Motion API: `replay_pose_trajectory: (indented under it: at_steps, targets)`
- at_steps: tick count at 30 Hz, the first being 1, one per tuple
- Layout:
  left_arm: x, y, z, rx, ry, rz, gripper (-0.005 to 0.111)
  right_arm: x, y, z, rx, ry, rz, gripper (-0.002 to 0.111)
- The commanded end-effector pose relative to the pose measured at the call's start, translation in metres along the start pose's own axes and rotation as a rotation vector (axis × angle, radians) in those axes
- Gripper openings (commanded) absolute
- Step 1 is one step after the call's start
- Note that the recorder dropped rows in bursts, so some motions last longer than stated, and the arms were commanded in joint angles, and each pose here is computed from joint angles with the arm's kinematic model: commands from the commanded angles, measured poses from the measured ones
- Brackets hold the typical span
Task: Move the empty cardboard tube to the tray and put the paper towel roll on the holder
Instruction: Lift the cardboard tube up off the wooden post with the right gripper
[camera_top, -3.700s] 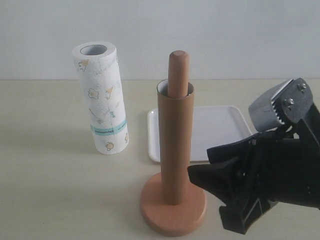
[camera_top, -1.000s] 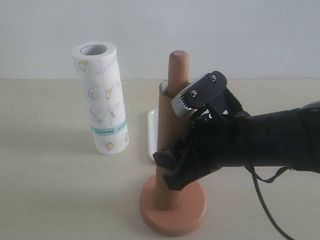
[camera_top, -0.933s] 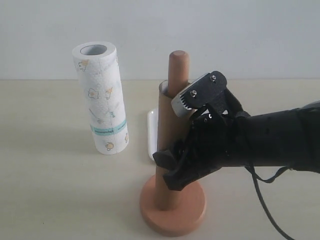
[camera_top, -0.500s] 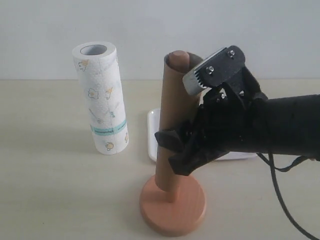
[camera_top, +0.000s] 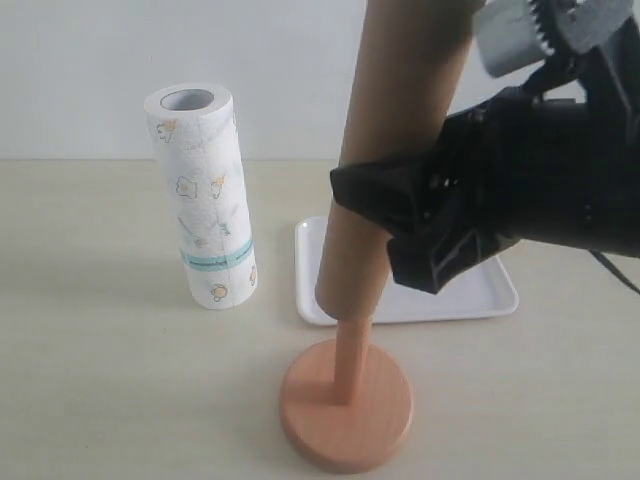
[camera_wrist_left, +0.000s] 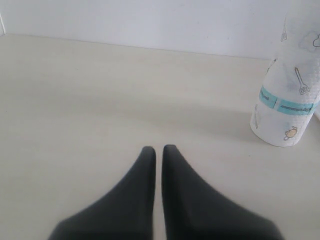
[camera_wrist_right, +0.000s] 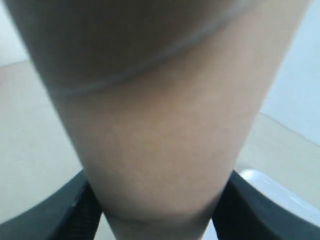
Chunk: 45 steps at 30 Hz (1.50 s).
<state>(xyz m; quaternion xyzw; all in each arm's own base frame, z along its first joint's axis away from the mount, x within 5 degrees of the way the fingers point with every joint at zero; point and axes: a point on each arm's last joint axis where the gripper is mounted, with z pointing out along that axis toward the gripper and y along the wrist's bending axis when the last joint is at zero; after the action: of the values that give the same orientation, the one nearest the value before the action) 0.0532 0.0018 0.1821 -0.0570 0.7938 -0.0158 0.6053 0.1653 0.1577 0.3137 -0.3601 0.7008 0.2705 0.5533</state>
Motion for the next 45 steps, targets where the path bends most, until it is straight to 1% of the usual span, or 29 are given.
replay_pose_trajectory:
  at_steps: [1,15,18,22,25,28,29,30,35,38,41,45]
  targets:
    - [0.001,0.000,0.000,0.002,0.002,-0.005,0.004,-0.016,0.005,-0.020,0.001,-0.088,-0.011,0.000]
    - [0.001,0.000,0.000,0.002,0.002,-0.005,0.004,-0.049,0.016,-0.075,0.025,-0.301,-0.059,0.000]
    - [0.001,0.000,0.000,0.002,0.002,-0.005,0.004,-0.060,0.016,-0.092,0.064,-0.364,-0.069,0.000]
    - [0.001,0.000,0.000,0.002,0.002,-0.005,0.004,-0.070,0.018,-0.107,0.084,-0.420,-0.080,0.000]
    - [0.001,0.000,0.000,0.002,0.002,-0.005,0.004,-0.070,0.013,-0.113,0.153,-0.426,-0.070,0.000]
    - [0.001,0.000,0.000,0.002,0.002,-0.005,0.004,-0.068,0.000,-0.117,0.308,-0.401,-0.048,0.000]
    - [0.001,0.000,0.000,0.002,0.002,-0.005,0.004,-0.067,-0.005,-0.119,0.371,-0.383,-0.060,0.000]
    - [0.001,0.000,0.000,0.002,0.002,-0.005,0.004,-0.066,-0.008,-0.119,0.405,-0.372,-0.069,0.000]
    - [0.001,0.000,0.000,0.002,0.002,-0.005,0.004,-0.061,-0.023,-0.124,0.597,-0.279,-0.172,0.000]
    - [0.001,0.000,0.000,0.002,0.002,-0.005,0.004,-0.055,-0.033,-0.118,0.698,-0.179,-0.224,0.000]
    - [0.001,0.000,0.000,0.002,0.002,-0.005,0.004,-0.047,-0.043,-0.102,0.752,-0.076,-0.237,0.000]
    - [0.001,0.000,0.000,0.002,0.002,-0.005,0.004,-0.036,-0.051,-0.071,0.747,0.043,-0.252,0.000]
